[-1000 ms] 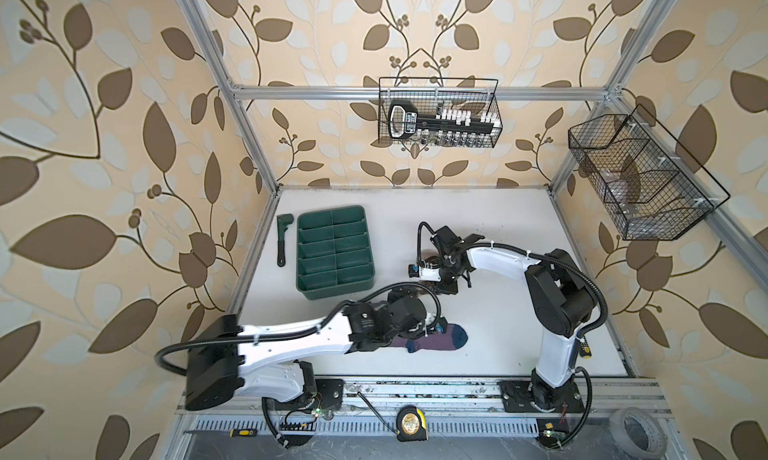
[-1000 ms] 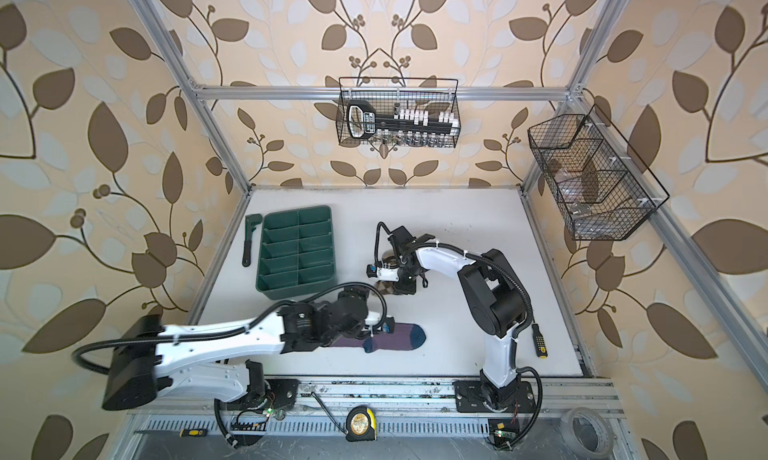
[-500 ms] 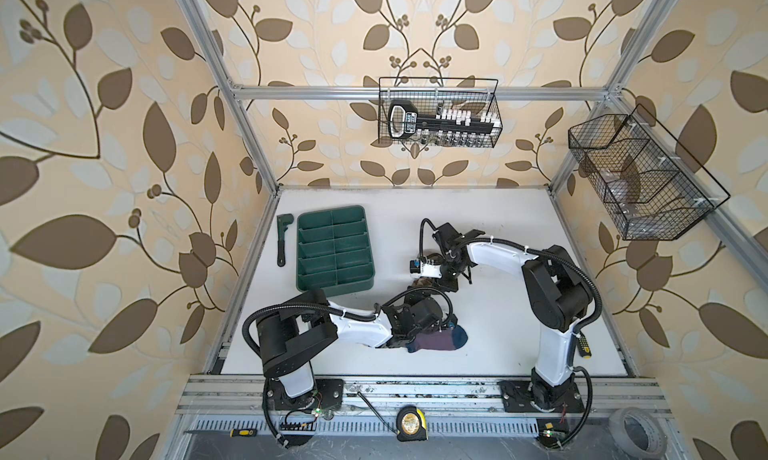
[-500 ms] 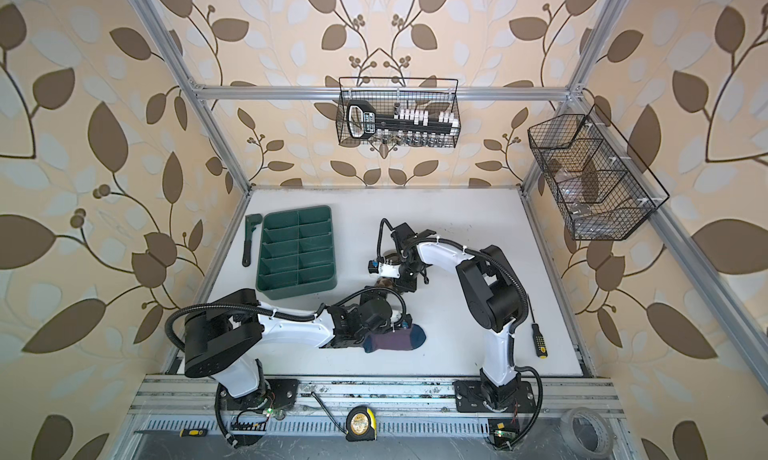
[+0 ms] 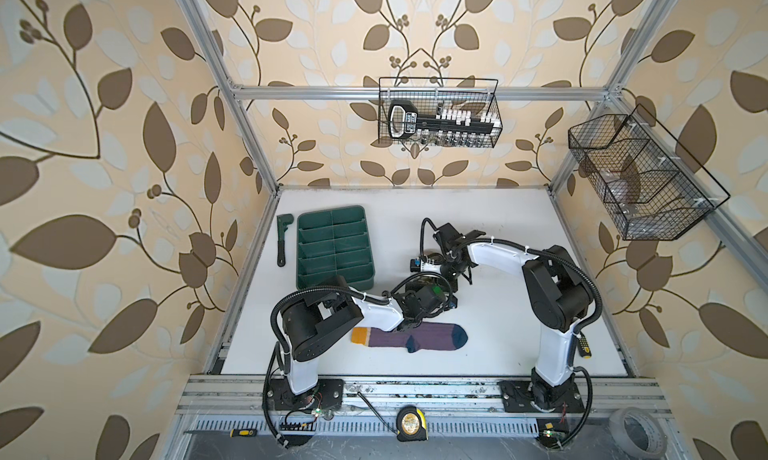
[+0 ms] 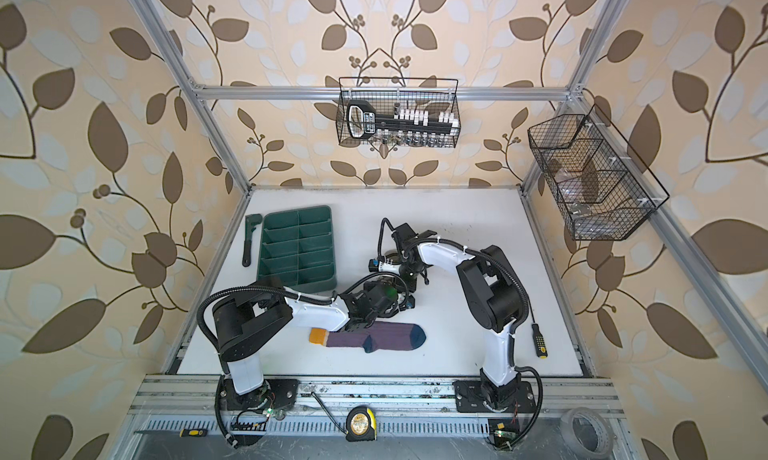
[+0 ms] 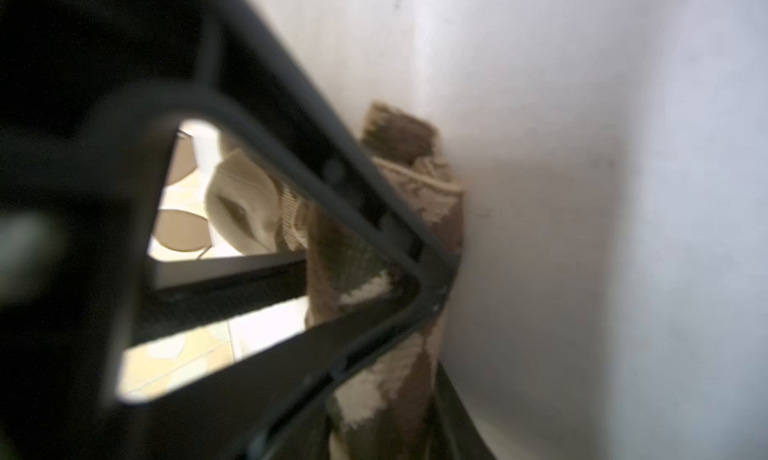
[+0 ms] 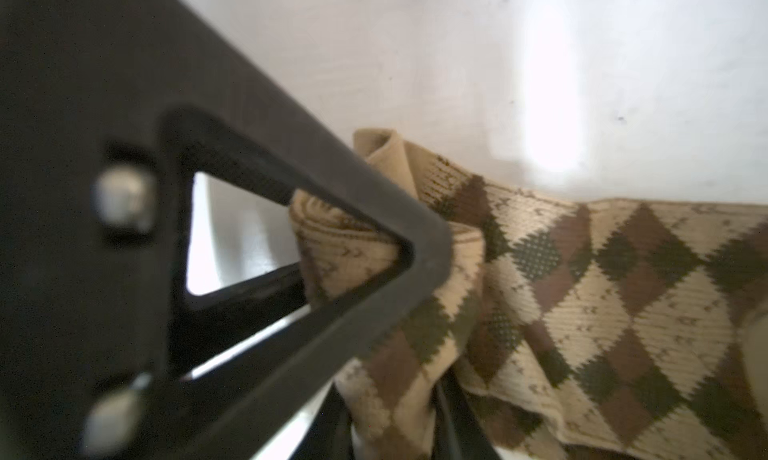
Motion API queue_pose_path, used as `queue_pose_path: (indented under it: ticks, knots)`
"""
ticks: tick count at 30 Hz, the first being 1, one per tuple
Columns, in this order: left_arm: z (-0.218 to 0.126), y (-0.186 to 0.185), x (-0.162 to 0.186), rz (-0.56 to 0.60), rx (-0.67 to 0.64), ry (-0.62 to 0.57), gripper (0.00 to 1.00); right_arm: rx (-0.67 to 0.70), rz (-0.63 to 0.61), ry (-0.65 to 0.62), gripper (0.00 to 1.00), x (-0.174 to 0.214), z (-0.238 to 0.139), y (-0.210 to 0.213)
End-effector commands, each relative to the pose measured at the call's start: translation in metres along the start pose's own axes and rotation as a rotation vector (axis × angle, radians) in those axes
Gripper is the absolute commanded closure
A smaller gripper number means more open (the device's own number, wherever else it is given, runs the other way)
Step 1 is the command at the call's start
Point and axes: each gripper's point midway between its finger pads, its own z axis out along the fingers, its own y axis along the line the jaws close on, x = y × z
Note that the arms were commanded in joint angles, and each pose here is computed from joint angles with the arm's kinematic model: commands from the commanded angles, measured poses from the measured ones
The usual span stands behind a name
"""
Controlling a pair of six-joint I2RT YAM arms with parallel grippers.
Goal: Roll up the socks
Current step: 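Lift the right gripper away from the argyle roll while the left gripper holds it, then lower the right gripper to grasp the rolled argyle end beside the left gripper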
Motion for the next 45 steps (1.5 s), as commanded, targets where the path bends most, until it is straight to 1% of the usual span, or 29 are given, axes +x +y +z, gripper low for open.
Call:
queue_pose_path:
  ticks: [1, 2, 3, 4, 7, 9, 12, 15, 17, 20, 22, 25, 27, 28, 29, 30, 32, 34, 37, 39, 40, 42, 44, 45]
  knots:
    - [-0.015, -0.021, 0.000, -0.117, 0.318, -0.010, 0.69, -0.042, 0.094, 0.041, 0.60, 0.026, 0.014, 0.015]
    - [-0.019, -0.026, 0.003, -0.150, 0.409, -0.001, 0.69, -0.018, 0.104, 0.020, 0.56, 0.023, 0.008, 0.011]
    - [-0.021, -0.029, 0.005, -0.173, 0.463, 0.009, 0.70, 0.016, 0.115, 0.003, 0.13, 0.021, 0.003, 0.007]
    - [-0.022, -0.030, 0.006, -0.185, 0.492, 0.017, 0.72, 0.045, 0.123, -0.011, 0.00, 0.019, -0.002, 0.003]
    - [-0.019, -0.034, 0.013, -0.213, 0.547, 0.050, 0.76, 0.112, 0.156, -0.054, 0.00, 0.017, -0.016, -0.002]
    - [-0.017, -0.037, 0.015, -0.227, 0.585, 0.065, 0.78, 0.189, 0.192, -0.079, 0.00, 0.017, -0.029, -0.010]
    - [-0.015, -0.038, 0.016, -0.248, 0.614, 0.071, 0.80, 0.393, 0.231, -0.104, 0.00, 0.022, -0.059, -0.031]
    - [-0.012, -0.038, 0.016, -0.271, 0.640, 0.076, 0.82, 0.598, 0.323, -0.169, 0.00, 0.033, -0.100, -0.052]
    - [-0.010, -0.037, 0.016, -0.278, 0.659, 0.085, 0.83, 0.725, 0.406, -0.235, 0.00, 0.044, -0.132, -0.064]
    - [-0.012, -0.037, 0.013, -0.281, 0.699, 0.089, 0.82, 0.854, 0.500, -0.391, 0.00, 0.053, -0.178, -0.068]
    - [-0.013, -0.038, 0.013, -0.283, 0.728, 0.100, 0.82, 0.949, 0.539, -0.543, 0.00, 0.055, -0.216, -0.064]
    - [-0.015, -0.040, 0.012, -0.299, 0.798, 0.122, 0.82, 1.069, 0.569, -0.771, 0.00, 0.056, -0.266, -0.049]
    - [-0.017, -0.043, 0.013, -0.324, 0.868, 0.147, 0.82, 1.110, 0.566, -0.867, 0.00, 0.056, -0.283, -0.038]
    - [-0.017, -0.041, 0.012, -0.344, 0.897, 0.156, 0.82, 1.113, 0.541, -0.895, 0.00, 0.054, -0.289, -0.031]
    - [-0.017, -0.042, 0.012, -0.370, 0.936, 0.163, 0.82, 1.100, 0.498, -0.897, 0.00, 0.049, -0.289, -0.026]
    - [-0.018, -0.043, 0.011, -0.390, 0.973, 0.164, 0.82, 1.069, 0.440, -0.886, 0.00, 0.043, -0.285, -0.020]
    - [-0.017, -0.043, 0.011, -0.426, 1.025, 0.177, 0.82, 0.979, 0.279, -0.838, 0.00, 0.026, -0.268, -0.004]
    - [-0.016, -0.044, 0.012, -0.449, 1.064, 0.192, 0.82, 0.910, 0.108, -0.756, 0.01, 0.009, -0.246, 0.015]
    - [-0.014, -0.043, 0.012, -0.495, 1.113, 0.194, 0.81, 0.803, -0.230, -0.595, 0.02, -0.019, -0.202, 0.062]
    - [-0.012, -0.041, 0.011, -0.524, 1.135, 0.187, 0.80, 0.772, -0.458, -0.441, 0.02, -0.021, -0.166, 0.087]
    - [-0.011, -0.041, 0.011, -0.533, 1.139, 0.190, 0.80, 0.774, -0.510, -0.363, 0.03, -0.017, -0.151, 0.090]
    - [-0.008, -0.040, 0.013, -0.544, 1.146, 0.193, 0.80, 0.778, -0.570, -0.199, 0.07, -0.005, -0.125, 0.085]
    - [-0.005, -0.040, 0.013, -0.555, 1.150, 0.196, 0.80, 0.742, -0.587, -0.104, 0.13, 0.001, -0.104, 0.081]
    - [-0.005, -0.041, 0.013, -0.558, 1.153, 0.197, 0.79, 0.726, -0.589, -0.079, 0.15, -0.001, -0.096, 0.079]
